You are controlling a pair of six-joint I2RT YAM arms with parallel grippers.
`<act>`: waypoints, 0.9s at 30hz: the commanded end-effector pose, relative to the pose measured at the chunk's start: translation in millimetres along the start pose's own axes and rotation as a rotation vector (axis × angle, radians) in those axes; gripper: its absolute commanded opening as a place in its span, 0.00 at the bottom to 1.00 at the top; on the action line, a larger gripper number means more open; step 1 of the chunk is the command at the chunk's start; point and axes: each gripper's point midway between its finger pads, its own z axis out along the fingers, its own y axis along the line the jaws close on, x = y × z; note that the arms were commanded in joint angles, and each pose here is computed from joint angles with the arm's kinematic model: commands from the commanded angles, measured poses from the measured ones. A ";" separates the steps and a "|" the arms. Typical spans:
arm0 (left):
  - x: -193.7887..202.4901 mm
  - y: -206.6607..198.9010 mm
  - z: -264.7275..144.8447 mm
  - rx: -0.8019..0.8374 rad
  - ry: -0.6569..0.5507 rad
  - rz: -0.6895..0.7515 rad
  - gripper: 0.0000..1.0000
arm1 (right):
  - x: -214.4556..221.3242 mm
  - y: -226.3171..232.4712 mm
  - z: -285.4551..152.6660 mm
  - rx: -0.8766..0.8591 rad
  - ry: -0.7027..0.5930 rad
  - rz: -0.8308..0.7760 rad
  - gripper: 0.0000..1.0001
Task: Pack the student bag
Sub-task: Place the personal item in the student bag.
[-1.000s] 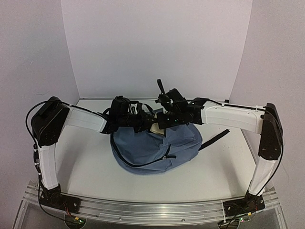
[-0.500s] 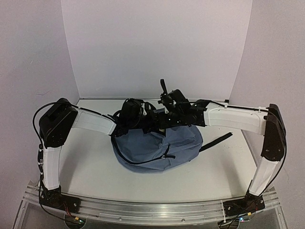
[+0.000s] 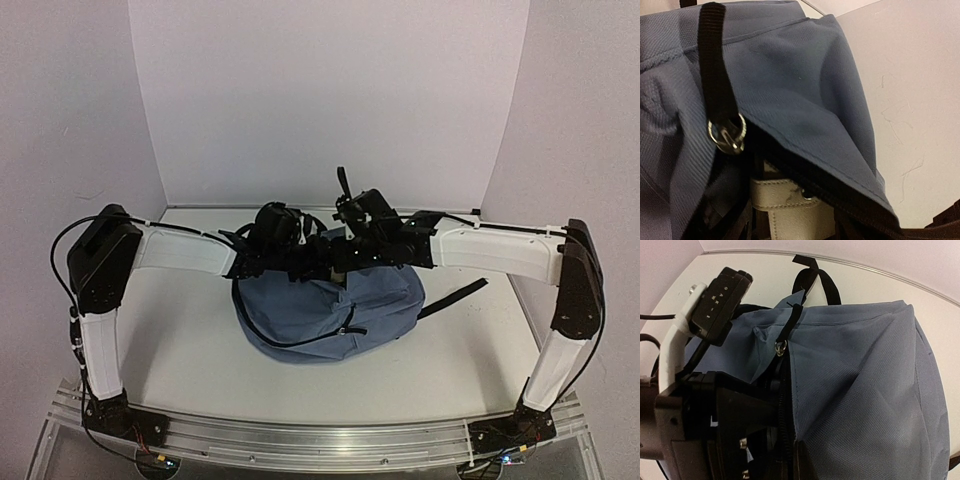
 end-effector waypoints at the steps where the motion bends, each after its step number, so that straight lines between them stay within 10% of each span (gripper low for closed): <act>1: -5.7 -24.4 -17.5 0.007 -0.023 0.076 0.54 | -25.9 24.7 -26.9 -0.106 -0.083 0.025 0.00; 17: -0.7 -60.7 -9.9 0.143 -0.005 0.190 0.43 | -28.1 24.4 -32.3 -0.114 -0.091 0.034 0.00; 27: 8.3 -40.9 -107.3 -0.039 0.072 0.247 0.69 | -56.1 25.0 -68.3 -0.163 -0.160 0.041 0.39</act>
